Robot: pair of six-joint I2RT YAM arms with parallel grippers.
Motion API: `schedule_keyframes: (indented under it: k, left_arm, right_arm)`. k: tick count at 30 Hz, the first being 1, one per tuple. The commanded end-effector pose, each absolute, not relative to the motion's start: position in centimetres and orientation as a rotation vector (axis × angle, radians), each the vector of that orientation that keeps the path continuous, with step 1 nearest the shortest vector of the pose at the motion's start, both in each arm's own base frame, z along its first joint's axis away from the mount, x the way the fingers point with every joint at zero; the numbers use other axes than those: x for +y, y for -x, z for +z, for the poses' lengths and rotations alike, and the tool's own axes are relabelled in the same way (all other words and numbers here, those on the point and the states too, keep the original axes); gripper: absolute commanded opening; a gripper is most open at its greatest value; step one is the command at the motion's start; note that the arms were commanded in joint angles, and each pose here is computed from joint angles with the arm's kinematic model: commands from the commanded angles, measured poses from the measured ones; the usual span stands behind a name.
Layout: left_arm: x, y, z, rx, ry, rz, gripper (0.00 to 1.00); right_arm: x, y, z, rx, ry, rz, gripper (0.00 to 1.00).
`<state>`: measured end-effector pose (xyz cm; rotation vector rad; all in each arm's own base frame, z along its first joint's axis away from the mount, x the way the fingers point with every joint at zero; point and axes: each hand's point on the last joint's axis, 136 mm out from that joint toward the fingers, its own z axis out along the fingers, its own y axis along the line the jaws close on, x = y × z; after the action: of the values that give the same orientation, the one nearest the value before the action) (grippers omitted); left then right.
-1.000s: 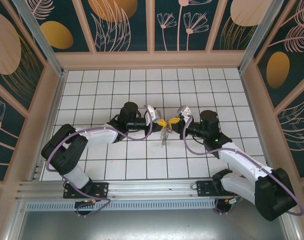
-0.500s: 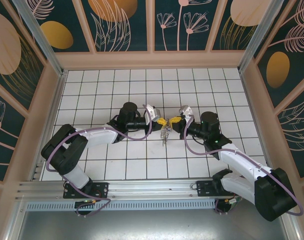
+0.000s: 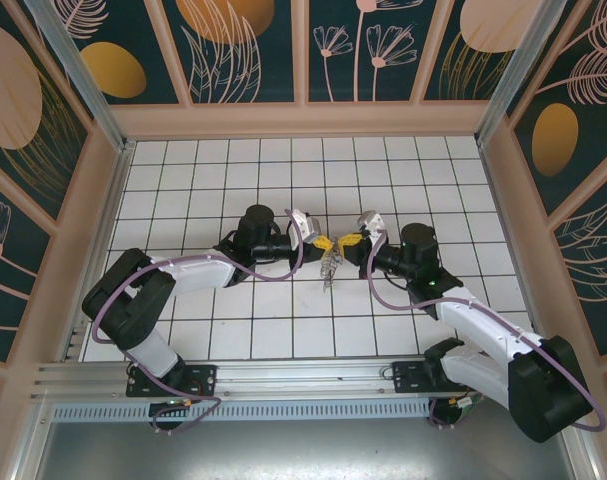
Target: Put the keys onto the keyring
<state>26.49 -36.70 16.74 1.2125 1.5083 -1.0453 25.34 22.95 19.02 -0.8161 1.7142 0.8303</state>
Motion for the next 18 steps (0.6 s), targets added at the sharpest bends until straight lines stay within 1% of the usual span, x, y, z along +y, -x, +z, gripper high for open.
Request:
schedule_keyframes:
  k: [1,18]
  left_arm:
    - [-36.59,-26.5,18.24,1.463,-1.202,-1.043,0.0]
    - [-36.5,-26.48,18.39,1.462,-1.204,-1.034,0.0]
  right_arm:
    - [22.88,-25.86,21.54,1.62,0.82,0.803,0.0]
    - [23.06,-25.78,21.93,1.607,0.831,0.808,0.0]
